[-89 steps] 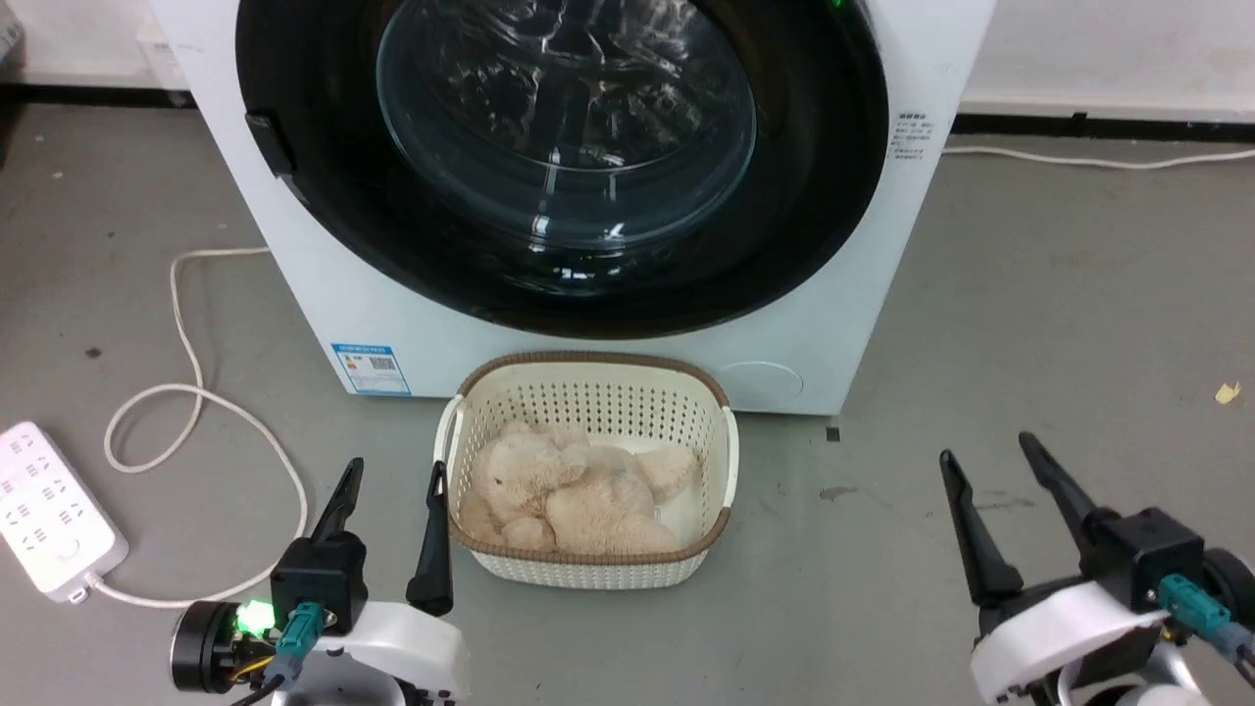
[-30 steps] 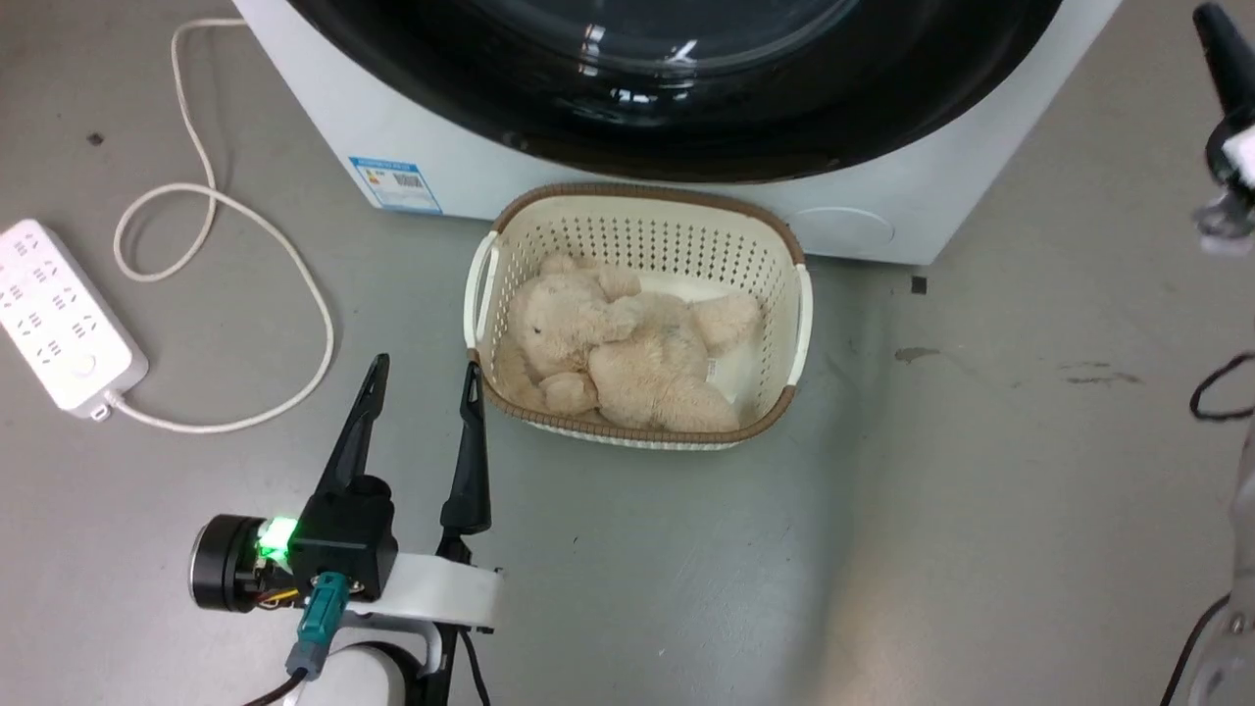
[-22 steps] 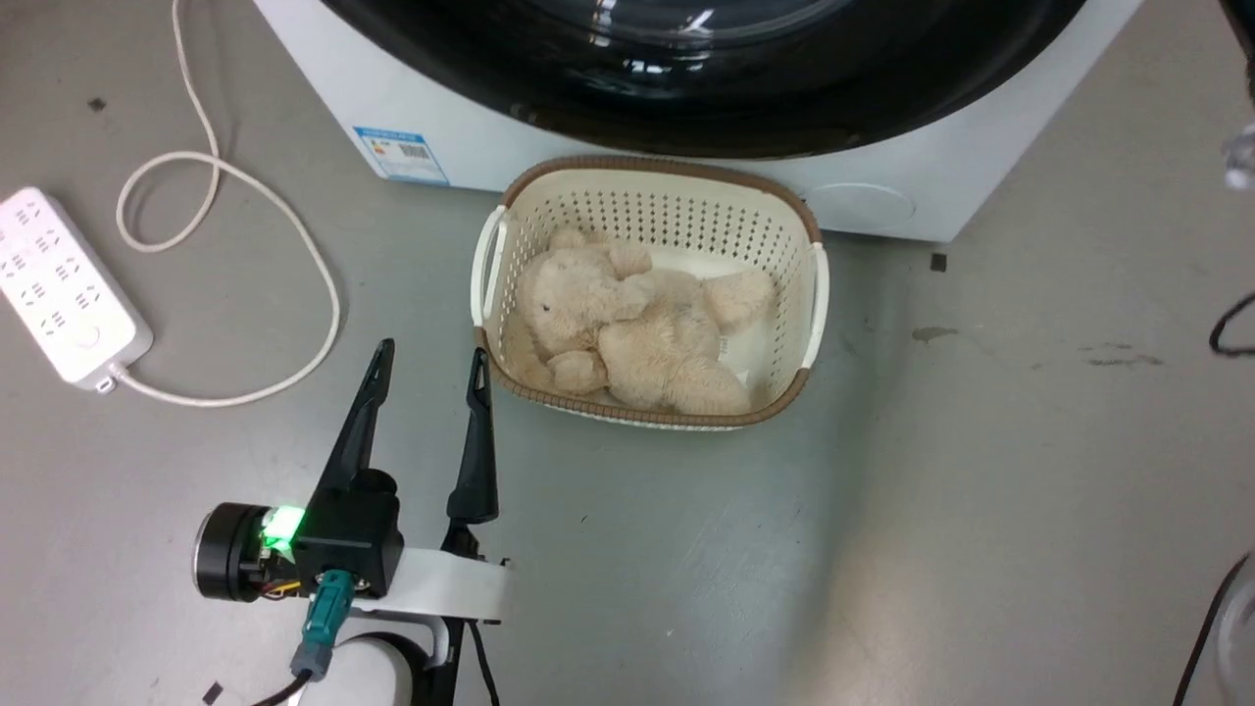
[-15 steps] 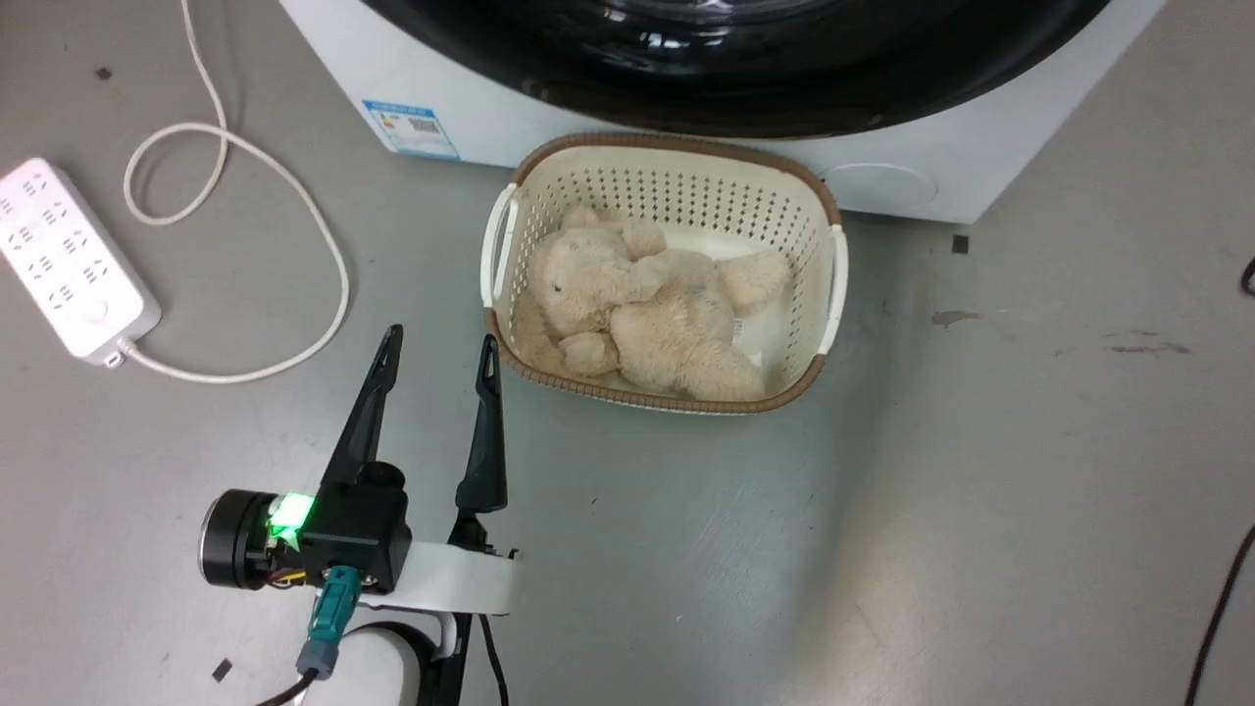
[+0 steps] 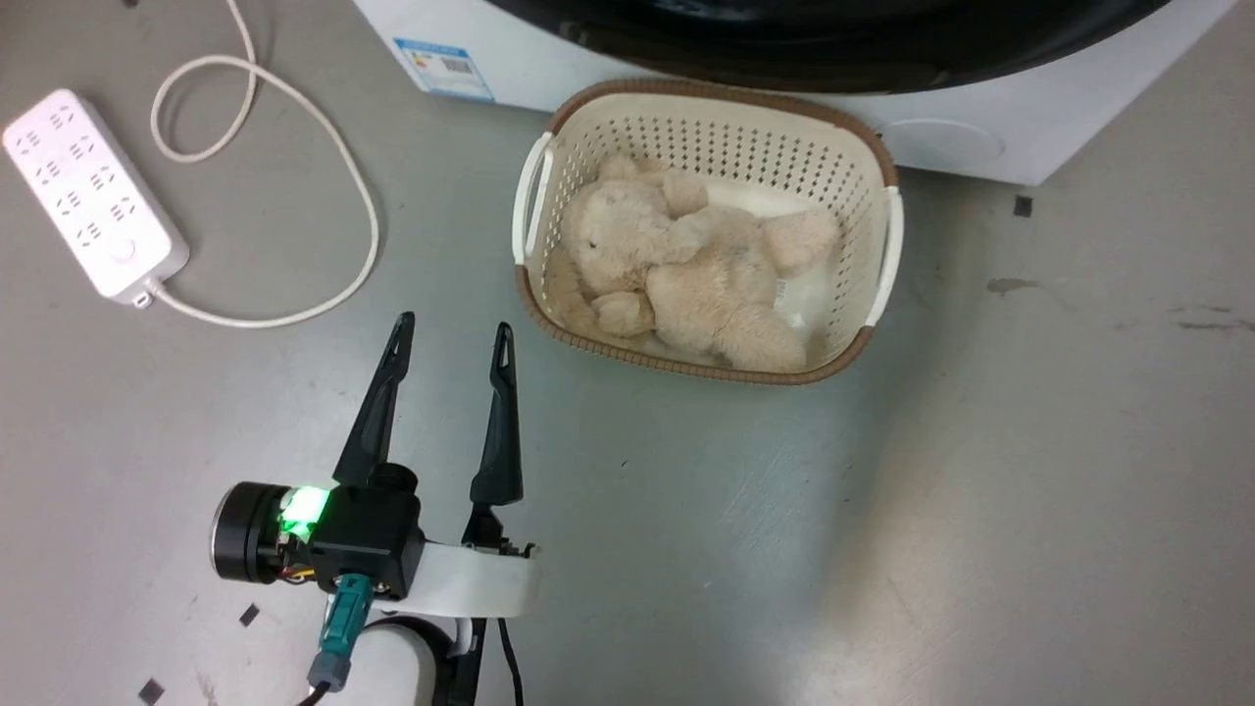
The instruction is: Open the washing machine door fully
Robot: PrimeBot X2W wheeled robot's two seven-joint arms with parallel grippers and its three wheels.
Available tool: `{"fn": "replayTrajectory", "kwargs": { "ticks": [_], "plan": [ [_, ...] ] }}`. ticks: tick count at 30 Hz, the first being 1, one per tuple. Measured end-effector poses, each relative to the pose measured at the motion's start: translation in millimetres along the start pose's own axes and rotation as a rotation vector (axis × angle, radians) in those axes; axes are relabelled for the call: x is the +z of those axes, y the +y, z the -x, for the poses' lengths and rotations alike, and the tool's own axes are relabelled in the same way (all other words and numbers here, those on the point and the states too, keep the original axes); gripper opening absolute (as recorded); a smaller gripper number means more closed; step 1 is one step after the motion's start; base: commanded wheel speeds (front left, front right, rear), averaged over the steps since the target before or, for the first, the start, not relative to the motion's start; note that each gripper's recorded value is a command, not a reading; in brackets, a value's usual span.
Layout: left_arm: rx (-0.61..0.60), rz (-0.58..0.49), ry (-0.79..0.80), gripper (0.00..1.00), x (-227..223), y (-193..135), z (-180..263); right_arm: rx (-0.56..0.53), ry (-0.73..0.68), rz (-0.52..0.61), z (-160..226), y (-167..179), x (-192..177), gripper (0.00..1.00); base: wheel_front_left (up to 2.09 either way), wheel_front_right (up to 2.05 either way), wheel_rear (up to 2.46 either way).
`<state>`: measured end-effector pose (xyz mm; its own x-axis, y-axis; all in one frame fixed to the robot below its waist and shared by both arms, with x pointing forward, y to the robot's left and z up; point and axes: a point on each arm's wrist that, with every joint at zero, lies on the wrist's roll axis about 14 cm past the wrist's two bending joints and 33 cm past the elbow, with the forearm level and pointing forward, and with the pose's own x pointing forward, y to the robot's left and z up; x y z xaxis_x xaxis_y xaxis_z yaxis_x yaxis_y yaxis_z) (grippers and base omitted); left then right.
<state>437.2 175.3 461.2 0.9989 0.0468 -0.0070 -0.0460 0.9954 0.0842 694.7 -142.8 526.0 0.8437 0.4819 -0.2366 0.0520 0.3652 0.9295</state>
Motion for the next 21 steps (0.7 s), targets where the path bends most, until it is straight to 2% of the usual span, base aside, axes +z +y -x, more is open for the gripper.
{"fn": "replayTrajectory", "kwargs": {
  "ticks": [9, 21],
  "plan": [
    [0.019, -0.004, -0.012, 1.0, 0.6, 3.6, -0.9, 0.026, 0.138, -0.106, -11.2, -2.0, -19.4, 0.0, 0.0, 0.0, 0.0],
    [0.018, 0.012, -0.104, 1.0, 39.7, 3.7, 14.4, -0.053, 0.303, -0.077, 37.7, -17.1, -87.8, 0.0, 0.0, 0.0, 0.0]
  ]
}}
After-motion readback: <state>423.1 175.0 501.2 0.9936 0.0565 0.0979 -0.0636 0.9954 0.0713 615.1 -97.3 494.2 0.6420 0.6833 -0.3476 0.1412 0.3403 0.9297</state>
